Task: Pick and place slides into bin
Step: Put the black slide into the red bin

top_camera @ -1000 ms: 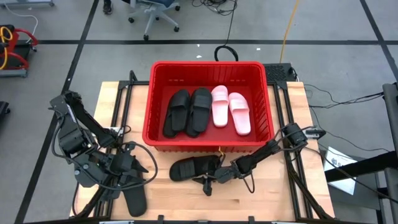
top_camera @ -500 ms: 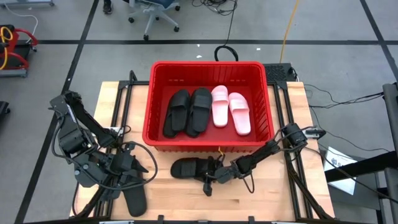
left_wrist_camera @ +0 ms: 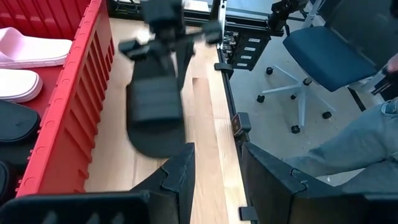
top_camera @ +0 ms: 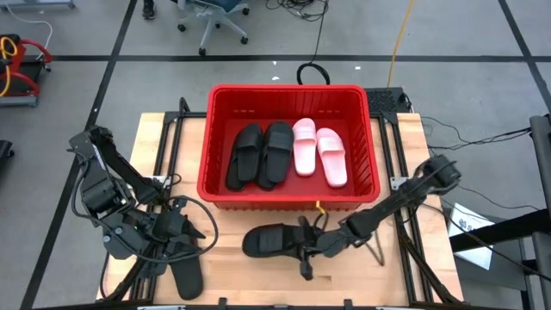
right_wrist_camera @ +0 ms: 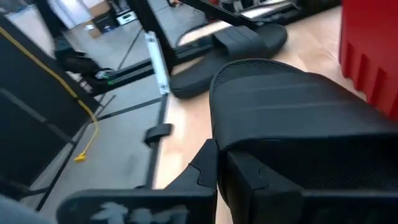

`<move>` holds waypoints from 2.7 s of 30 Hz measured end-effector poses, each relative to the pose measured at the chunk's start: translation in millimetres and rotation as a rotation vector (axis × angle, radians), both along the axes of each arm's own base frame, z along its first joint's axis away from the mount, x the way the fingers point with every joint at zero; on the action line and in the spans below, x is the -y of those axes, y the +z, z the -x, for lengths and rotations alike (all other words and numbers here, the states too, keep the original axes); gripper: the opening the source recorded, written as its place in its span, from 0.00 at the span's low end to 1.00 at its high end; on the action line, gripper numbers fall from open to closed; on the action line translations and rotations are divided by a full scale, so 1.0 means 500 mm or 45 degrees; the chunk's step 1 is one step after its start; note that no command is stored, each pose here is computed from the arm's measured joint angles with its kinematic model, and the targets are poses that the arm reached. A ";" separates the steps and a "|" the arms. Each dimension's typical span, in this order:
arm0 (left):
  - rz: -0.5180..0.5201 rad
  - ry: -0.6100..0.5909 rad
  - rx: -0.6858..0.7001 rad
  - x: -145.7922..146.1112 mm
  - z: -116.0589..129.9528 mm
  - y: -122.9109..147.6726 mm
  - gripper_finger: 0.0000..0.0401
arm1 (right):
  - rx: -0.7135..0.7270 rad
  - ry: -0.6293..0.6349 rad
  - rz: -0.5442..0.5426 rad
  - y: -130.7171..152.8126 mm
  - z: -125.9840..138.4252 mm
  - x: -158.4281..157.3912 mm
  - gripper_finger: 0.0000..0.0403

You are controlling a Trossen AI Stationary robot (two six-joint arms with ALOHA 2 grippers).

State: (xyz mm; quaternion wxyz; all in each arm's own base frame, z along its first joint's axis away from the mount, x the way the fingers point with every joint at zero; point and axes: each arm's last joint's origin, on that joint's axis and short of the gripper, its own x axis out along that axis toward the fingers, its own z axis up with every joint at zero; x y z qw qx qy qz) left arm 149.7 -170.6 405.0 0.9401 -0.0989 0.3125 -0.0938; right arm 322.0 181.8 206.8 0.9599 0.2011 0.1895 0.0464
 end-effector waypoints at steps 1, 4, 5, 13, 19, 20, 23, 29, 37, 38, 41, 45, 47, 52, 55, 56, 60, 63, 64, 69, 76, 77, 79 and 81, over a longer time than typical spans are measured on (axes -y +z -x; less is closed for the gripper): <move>-0.001 0.001 0.000 0.000 0.000 0.000 0.32 | 0.009 0.013 -0.005 0.016 0.010 -0.003 0.00; -0.001 0.001 0.001 0.000 0.000 0.000 0.32 | 0.086 0.043 -0.028 0.068 0.038 -0.009 0.00; -0.001 0.001 0.001 0.000 0.000 0.000 0.32 | 0.119 0.038 -0.033 0.085 0.048 -0.011 0.00; -0.002 0.002 0.001 0.000 0.000 0.000 0.32 | 0.345 -0.081 0.073 0.196 0.120 0.001 0.00; -0.016 0.027 0.018 -0.001 -0.001 0.000 0.32 | 0.479 -0.298 0.256 0.266 0.164 0.041 0.00; -0.016 0.028 0.019 -0.001 -0.001 0.000 0.32 | 0.493 -0.361 0.287 0.276 0.170 0.049 0.00; -0.015 0.029 0.019 -0.001 -0.001 0.001 0.32 | 0.503 -0.588 0.355 0.299 0.183 0.075 0.00; -0.026 0.057 0.036 -0.003 -0.002 0.001 0.32 | 0.403 -1.115 0.415 0.304 0.181 0.126 0.00; -0.034 0.053 0.038 -0.003 -0.002 0.001 0.32 | 0.338 -1.590 0.411 0.288 0.138 0.219 0.00; -0.039 0.049 0.040 -0.003 -0.002 0.001 0.32 | 0.342 -1.651 0.396 0.287 0.133 0.233 0.00; -0.051 0.040 0.043 -0.003 -0.002 0.001 0.32 | 0.329 -1.747 0.411 0.274 0.117 0.271 0.00; -0.082 0.019 0.051 -0.003 -0.001 0.001 0.32 | 0.336 -1.835 0.387 0.231 0.096 0.314 0.00; -0.092 0.011 0.053 -0.003 -0.001 0.001 0.32 | 0.338 -1.850 0.370 0.201 0.086 0.332 0.00; -0.108 0.000 0.058 -0.003 -0.001 0.001 0.32 | 0.296 -1.917 0.399 0.129 0.080 0.367 0.00; -0.111 -0.002 0.058 -0.003 -0.001 0.001 0.32 | 0.290 -1.961 0.390 0.096 0.083 0.385 0.00; -0.111 -0.002 0.058 -0.003 -0.001 0.001 0.32 | 0.294 -1.975 0.382 0.086 0.083 0.391 0.00; -0.111 -0.004 0.057 -0.003 -0.001 0.001 0.32 | 0.283 -1.974 0.346 0.050 0.083 0.414 0.00; -0.112 -0.005 0.056 -0.003 -0.001 0.001 0.32 | 0.221 -1.896 0.339 0.024 0.073 0.431 0.00; -0.113 -0.005 0.055 -0.003 -0.001 0.001 0.32 | 0.198 -1.878 0.343 0.014 0.069 0.436 0.00; -0.119 -0.009 0.056 -0.003 -0.001 0.001 0.32 | 0.120 -1.883 0.395 -0.016 0.061 0.454 0.00; -0.143 -0.024 0.057 -0.003 -0.001 0.000 0.32 | -0.025 -1.863 0.483 -0.038 0.070 0.467 0.00; -0.147 -0.026 0.057 -0.004 -0.001 0.000 0.32 | -0.028 -1.866 0.482 -0.039 0.071 0.467 0.00; -0.147 -0.026 0.058 -0.003 -0.001 0.000 0.32 | -0.032 -1.866 0.482 -0.040 0.071 0.467 0.00; -0.147 -0.026 0.058 -0.004 -0.001 0.000 0.32 | -0.029 -1.864 0.477 -0.040 0.071 0.467 0.01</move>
